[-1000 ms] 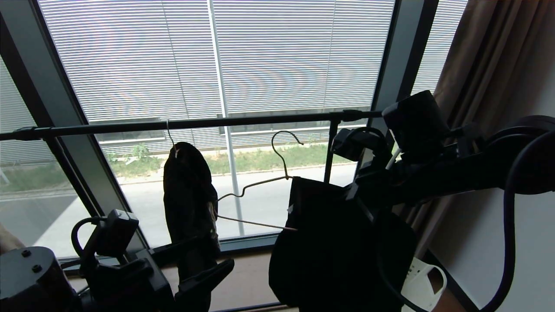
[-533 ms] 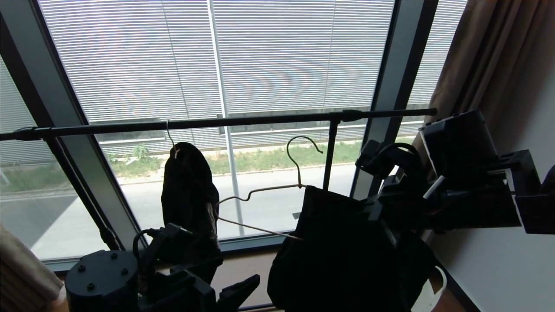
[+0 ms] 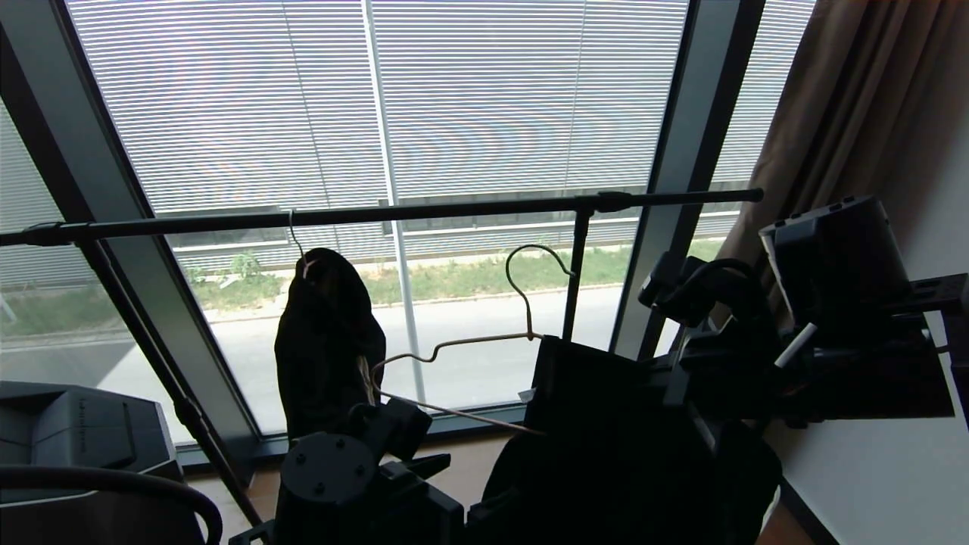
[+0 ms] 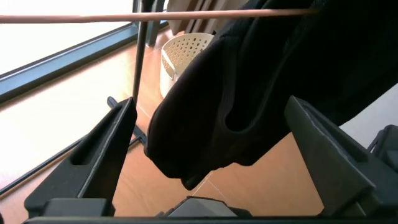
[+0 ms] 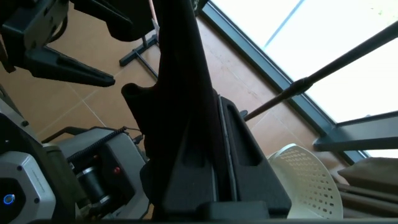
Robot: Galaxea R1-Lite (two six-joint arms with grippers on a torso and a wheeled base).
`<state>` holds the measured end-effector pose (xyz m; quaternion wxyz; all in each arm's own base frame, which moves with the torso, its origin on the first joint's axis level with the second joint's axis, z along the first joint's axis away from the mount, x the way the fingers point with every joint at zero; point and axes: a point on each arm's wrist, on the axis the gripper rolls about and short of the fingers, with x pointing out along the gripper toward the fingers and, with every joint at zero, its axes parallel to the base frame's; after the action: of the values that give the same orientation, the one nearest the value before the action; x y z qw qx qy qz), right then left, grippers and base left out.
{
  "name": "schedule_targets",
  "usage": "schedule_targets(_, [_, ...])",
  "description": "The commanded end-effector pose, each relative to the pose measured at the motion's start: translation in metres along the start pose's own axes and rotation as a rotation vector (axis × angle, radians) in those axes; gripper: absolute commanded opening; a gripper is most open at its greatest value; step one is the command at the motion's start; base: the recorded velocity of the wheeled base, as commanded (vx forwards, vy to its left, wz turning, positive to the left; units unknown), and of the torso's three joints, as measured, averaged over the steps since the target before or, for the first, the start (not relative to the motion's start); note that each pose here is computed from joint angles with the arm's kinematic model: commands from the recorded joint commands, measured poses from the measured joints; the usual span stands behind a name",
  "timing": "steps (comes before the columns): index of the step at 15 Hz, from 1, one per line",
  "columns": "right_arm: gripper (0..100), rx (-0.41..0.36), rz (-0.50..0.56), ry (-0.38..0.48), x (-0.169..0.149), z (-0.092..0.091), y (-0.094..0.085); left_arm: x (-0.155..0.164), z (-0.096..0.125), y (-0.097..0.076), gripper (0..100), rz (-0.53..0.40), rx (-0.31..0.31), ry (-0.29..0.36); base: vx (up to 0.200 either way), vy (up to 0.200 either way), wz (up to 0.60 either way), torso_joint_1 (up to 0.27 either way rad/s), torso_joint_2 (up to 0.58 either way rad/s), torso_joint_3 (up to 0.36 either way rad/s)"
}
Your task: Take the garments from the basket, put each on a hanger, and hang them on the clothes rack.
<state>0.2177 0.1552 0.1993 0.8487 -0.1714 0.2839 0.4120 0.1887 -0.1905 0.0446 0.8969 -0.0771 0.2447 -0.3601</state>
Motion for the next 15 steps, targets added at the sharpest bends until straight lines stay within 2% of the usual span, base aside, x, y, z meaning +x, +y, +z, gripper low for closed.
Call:
schedule_targets(1, [0, -0.014, 0.017, 0.002, 0.0, 0.0, 0.006, 0.009, -0.003, 0.0, 100, 0.0, 0.001, 0.009, 0.0, 0.0, 0.0, 0.0, 0.0, 0.0])
schedule_targets(8, [0, -0.024, 0.037, 0.014, 0.0, -0.005, 0.013, 0.019, 0.002, 0.0, 100, 0.017, 0.0, -0.026, 0.0, 0.0, 0.0, 0.0, 0.0, 0.0])
schedule_targets(11, [0, -0.029, 0.031, -0.011, 0.002, -0.007, 0.013, 0.017, 0.007, 0.0, 100, 0.006, -0.019, -0.08, 0.0, 0.0, 0.0, 0.0, 0.0, 0.0])
schedule_targets(15, [0, -0.033, 0.027, -0.027, 0.003, -0.009, 0.013, 0.017, 0.006, 0.002, 100, 0.013, -0.023, -0.077, 0.0, 0.0, 0.0, 0.0, 0.0, 0.0])
